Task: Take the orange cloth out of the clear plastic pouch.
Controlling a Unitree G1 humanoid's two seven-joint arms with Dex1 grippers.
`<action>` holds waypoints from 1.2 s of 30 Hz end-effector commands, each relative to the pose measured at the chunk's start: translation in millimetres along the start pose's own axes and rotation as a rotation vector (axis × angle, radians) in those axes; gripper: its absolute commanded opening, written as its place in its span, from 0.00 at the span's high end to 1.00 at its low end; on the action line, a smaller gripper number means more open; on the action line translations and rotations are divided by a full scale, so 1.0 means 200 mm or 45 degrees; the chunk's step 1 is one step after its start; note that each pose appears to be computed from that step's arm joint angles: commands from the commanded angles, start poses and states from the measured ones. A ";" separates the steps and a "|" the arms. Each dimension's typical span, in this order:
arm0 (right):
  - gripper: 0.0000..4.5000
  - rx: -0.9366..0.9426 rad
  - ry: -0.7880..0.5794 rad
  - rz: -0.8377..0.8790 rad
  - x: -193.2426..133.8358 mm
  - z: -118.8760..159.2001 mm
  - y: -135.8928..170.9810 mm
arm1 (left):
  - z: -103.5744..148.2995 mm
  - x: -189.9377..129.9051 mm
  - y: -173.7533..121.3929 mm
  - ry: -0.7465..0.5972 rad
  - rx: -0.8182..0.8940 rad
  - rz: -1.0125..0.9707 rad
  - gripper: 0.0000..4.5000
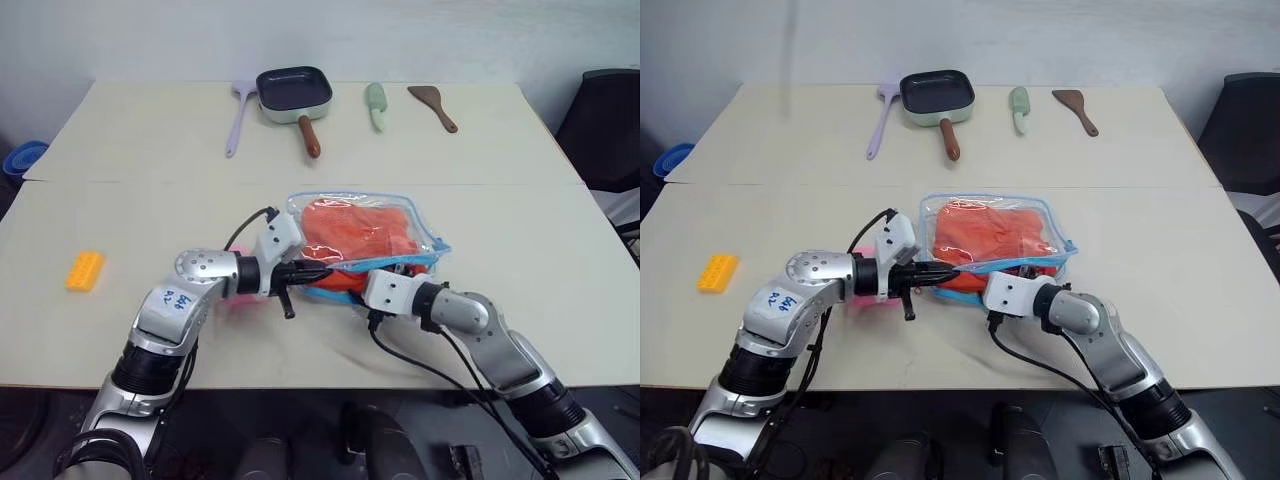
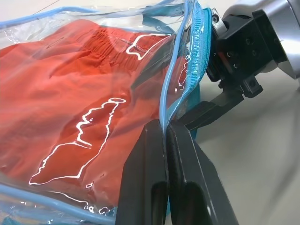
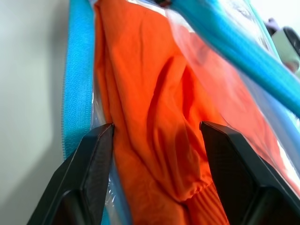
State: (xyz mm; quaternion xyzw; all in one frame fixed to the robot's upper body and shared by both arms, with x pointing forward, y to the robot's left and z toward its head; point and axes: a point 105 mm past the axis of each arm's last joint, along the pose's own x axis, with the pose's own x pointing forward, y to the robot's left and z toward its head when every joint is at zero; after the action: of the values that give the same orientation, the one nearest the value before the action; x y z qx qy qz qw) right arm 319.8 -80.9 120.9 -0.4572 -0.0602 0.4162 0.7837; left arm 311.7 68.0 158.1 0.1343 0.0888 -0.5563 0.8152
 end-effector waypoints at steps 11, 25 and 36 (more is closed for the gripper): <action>0.75 -0.132 0.199 0.167 0.07 -0.18 0.07 | 0.10 0.00 0.02 -0.084 0.037 0.022 1.00; 0.99 -0.459 0.064 0.477 -0.05 -0.10 0.20 | 0.11 0.05 0.13 -0.122 -0.024 0.149 1.00; 0.99 -0.800 -0.184 0.668 -0.27 0.01 0.25 | 0.10 0.13 0.26 -0.044 0.093 0.304 1.00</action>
State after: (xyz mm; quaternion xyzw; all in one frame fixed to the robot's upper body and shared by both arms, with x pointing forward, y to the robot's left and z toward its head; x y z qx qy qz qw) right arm 280.8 -107.3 109.5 -0.6608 -0.1109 0.5418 0.5074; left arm 360.0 46.0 167.0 0.1279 0.0580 -0.4950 0.8575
